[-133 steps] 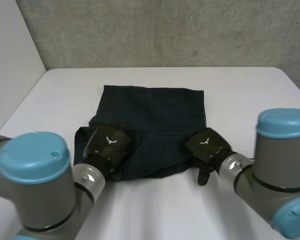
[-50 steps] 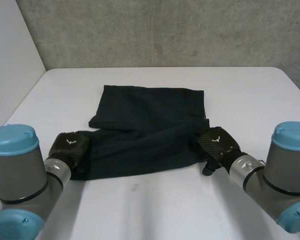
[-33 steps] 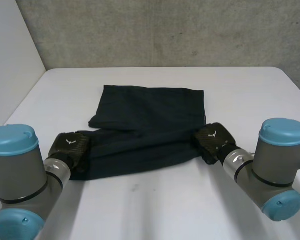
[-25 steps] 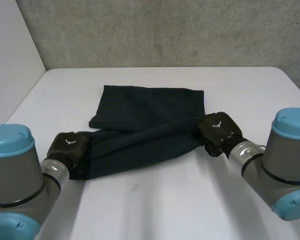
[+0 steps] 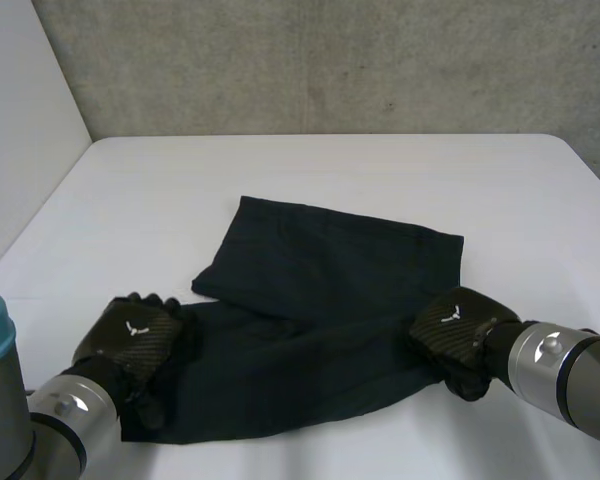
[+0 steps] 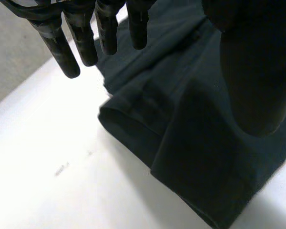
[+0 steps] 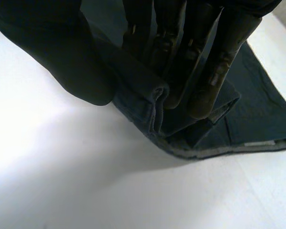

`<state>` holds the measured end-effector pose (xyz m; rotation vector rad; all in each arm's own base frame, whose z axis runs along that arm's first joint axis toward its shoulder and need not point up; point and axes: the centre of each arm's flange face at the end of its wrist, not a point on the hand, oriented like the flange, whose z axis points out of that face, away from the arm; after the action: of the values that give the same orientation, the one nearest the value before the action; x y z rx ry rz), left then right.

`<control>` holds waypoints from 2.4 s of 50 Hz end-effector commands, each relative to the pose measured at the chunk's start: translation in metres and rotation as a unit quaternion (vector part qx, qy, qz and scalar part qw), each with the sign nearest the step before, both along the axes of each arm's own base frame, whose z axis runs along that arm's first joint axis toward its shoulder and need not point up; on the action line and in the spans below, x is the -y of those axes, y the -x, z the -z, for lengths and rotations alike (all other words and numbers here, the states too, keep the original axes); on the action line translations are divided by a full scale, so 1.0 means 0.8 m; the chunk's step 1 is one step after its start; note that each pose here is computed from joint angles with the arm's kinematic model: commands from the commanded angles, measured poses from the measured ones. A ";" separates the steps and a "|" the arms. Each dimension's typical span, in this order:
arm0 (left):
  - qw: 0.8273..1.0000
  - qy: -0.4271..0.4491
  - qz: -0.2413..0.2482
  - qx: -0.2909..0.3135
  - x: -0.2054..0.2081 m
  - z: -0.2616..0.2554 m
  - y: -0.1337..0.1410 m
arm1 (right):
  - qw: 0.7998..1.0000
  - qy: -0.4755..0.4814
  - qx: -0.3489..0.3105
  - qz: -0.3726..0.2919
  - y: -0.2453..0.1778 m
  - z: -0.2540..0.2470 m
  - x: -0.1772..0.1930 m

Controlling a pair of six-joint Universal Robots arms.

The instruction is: Fold the shorts.

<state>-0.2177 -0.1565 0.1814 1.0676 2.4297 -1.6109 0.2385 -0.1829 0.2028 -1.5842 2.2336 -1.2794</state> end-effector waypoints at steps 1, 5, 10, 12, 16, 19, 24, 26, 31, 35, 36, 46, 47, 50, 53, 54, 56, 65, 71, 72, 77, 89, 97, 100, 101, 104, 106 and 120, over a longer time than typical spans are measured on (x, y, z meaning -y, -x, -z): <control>0.999 0.032 -0.004 -0.019 -0.003 -0.014 -0.004 | 1.000 0.000 0.025 0.012 -0.006 0.023 0.010; 0.999 0.041 -0.004 -0.024 -0.014 -0.019 -0.010 | 0.999 0.011 0.031 0.018 -0.007 0.027 0.018; 0.998 0.049 -0.005 -0.027 -0.028 -0.022 -0.017 | 0.998 0.010 0.048 0.030 -0.010 0.032 0.025; 0.998 0.052 -0.005 -0.028 -0.033 -0.023 -0.020 | 0.998 0.009 0.048 0.033 -0.010 0.035 0.026; 0.999 0.044 -0.007 -0.023 -0.039 -0.016 -0.024 | 0.998 0.009 0.048 0.032 -0.010 0.035 0.025; 0.999 0.031 -0.008 -0.017 -0.041 -0.009 -0.026 | 0.998 0.009 0.049 0.033 -0.010 0.035 0.026; 1.000 0.001 -0.009 -0.004 -0.045 0.009 -0.028 | 0.998 0.009 0.050 0.033 -0.010 0.035 0.025; 1.000 -0.015 -0.008 0.004 -0.045 0.018 -0.027 | 0.998 0.008 0.050 0.032 -0.011 0.035 0.025; 0.999 -0.042 -0.007 0.017 -0.039 0.038 -0.024 | 0.998 0.008 0.050 0.033 -0.011 0.035 0.025; 0.999 -0.043 -0.010 0.019 -0.031 0.049 -0.021 | 0.998 0.008 0.050 0.034 -0.010 0.035 0.025; 0.999 -0.041 -0.010 0.018 -0.028 0.050 -0.020 | 0.998 0.008 0.050 0.034 -0.010 0.035 0.025; 0.999 -0.031 -0.012 0.012 -0.002 0.064 -0.009 | 0.998 0.013 0.052 0.033 -0.011 0.032 0.028; 1.000 -0.025 -0.013 0.010 0.004 0.062 -0.006 | 0.998 0.014 0.052 0.034 -0.011 0.032 0.029; 1.000 -0.011 -0.012 0.003 0.012 0.054 -0.002 | 0.998 0.023 0.054 0.034 -0.012 0.026 0.031; 1.000 0.018 -0.011 -0.009 0.023 0.035 0.003 | 0.997 0.035 0.056 0.034 -0.012 0.018 0.035; 0.999 0.030 -0.010 -0.014 0.026 0.026 0.005 | 0.996 0.049 0.060 0.035 -0.013 0.008 0.038; 0.996 0.077 -0.009 -0.036 0.034 -0.007 0.009 | 0.995 0.071 0.066 0.037 -0.013 -0.008 0.039; 0.950 0.283 -0.008 -0.134 0.032 -0.171 0.007 | 0.962 0.236 0.131 0.048 -0.006 -0.143 0.032; 0.908 0.378 -0.009 -0.180 0.015 -0.251 -0.001 | 0.937 0.305 0.165 0.042 0.001 -0.226 0.012; 0.904 0.385 -0.010 -0.183 0.015 -0.258 -0.002 | 0.934 0.312 0.169 0.042 0.001 -0.233 0.012; 0.892 0.407 -0.014 -0.194 0.018 -0.281 -0.003 | 0.914 0.350 0.197 0.047 0.003 -0.273 0.010; 0.948 0.288 -0.009 -0.136 0.089 -0.179 0.032 | 0.958 0.235 0.151 0.057 -0.025 -0.177 0.083; 0.961 0.250 0.000 -0.118 0.157 -0.099 0.065 | 0.979 0.161 0.105 0.071 -0.044 -0.091 0.130; 0.956 0.266 0.009 -0.124 0.177 -0.091 0.076 | 0.981 0.152 0.095 0.078 -0.049 -0.072 0.145; 0.951 0.283 0.015 -0.128 0.191 -0.091 0.083 | 0.980 0.156 0.092 0.086 -0.052 -0.065 0.159; 0.938 0.322 0.022 -0.129 0.216 -0.103 0.094 | 0.973 0.185 0.100 0.097 -0.059 -0.064 0.184; 0.919 0.374 0.020 -0.128 0.237 -0.129 0.102 | 0.958 0.238 0.121 0.106 -0.067 -0.077 0.212; 0.737 0.632 -0.017 -0.238 0.250 -0.339 0.103 | 0.729 0.596 0.322 0.101 -0.078 -0.289 0.244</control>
<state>-0.3067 -0.3698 0.3972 0.5182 1.0658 -2.7706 0.3059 -0.3901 0.3688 -0.8966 1.4697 -2.7753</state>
